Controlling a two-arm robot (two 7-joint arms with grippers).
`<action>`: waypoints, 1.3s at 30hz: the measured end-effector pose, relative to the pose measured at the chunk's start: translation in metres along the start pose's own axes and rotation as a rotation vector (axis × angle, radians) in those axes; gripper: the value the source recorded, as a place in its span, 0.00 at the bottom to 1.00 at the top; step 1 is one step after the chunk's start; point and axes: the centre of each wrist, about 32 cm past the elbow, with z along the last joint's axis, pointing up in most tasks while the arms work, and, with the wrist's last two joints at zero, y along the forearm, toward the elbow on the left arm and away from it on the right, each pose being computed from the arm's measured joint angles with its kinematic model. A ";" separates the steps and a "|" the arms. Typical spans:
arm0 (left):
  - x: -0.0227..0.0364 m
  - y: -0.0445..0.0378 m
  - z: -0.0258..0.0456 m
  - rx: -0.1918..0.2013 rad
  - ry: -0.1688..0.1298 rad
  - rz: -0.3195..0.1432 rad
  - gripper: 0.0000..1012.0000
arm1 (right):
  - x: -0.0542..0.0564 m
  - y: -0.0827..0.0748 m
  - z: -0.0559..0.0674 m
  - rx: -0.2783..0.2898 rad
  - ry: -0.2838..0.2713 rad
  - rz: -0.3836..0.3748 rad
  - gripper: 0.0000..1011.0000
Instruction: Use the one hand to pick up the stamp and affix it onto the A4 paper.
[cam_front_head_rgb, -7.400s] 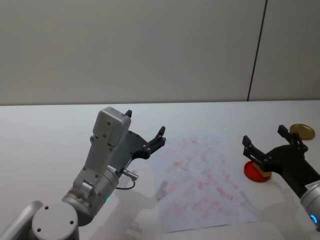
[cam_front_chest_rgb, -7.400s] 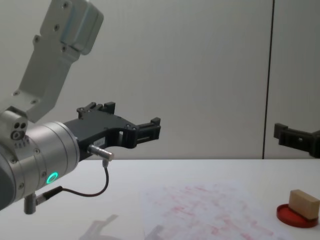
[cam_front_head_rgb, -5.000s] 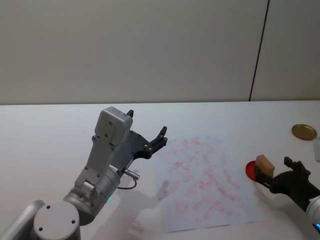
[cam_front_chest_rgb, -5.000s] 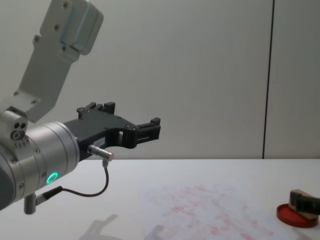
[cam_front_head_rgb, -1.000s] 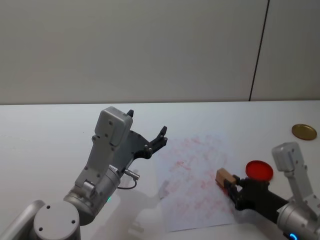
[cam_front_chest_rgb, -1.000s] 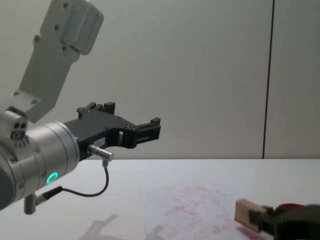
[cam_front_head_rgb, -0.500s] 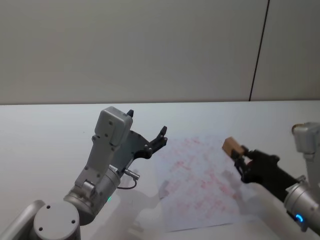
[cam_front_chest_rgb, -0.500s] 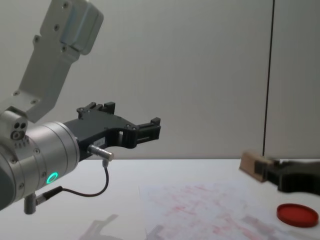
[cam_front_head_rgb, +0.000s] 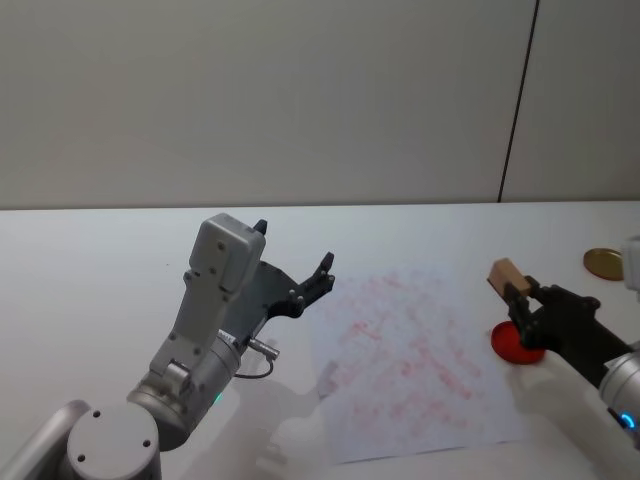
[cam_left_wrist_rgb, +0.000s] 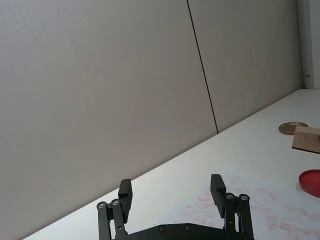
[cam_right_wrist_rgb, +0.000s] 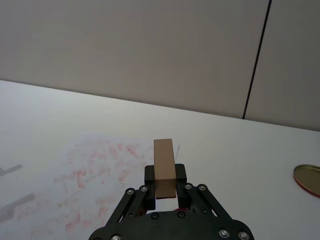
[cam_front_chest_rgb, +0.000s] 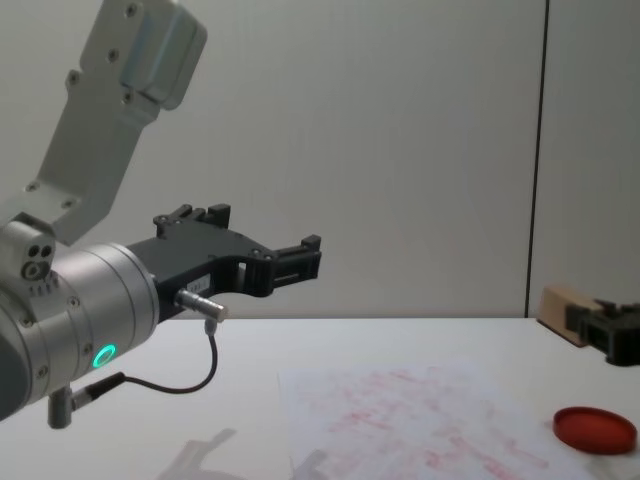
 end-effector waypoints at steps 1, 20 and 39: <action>0.0000 0.0000 0.0000 0.000 0.000 0.000 0.98 | 0.001 0.000 0.000 -0.004 -0.001 -0.003 0.21; 0.0000 0.0000 0.0000 0.000 0.000 0.000 0.98 | 0.013 -0.006 -0.016 -0.099 -0.009 -0.038 0.21; 0.0000 0.0000 0.0000 0.000 0.000 0.000 0.98 | 0.012 -0.002 -0.029 -0.144 -0.004 -0.036 0.21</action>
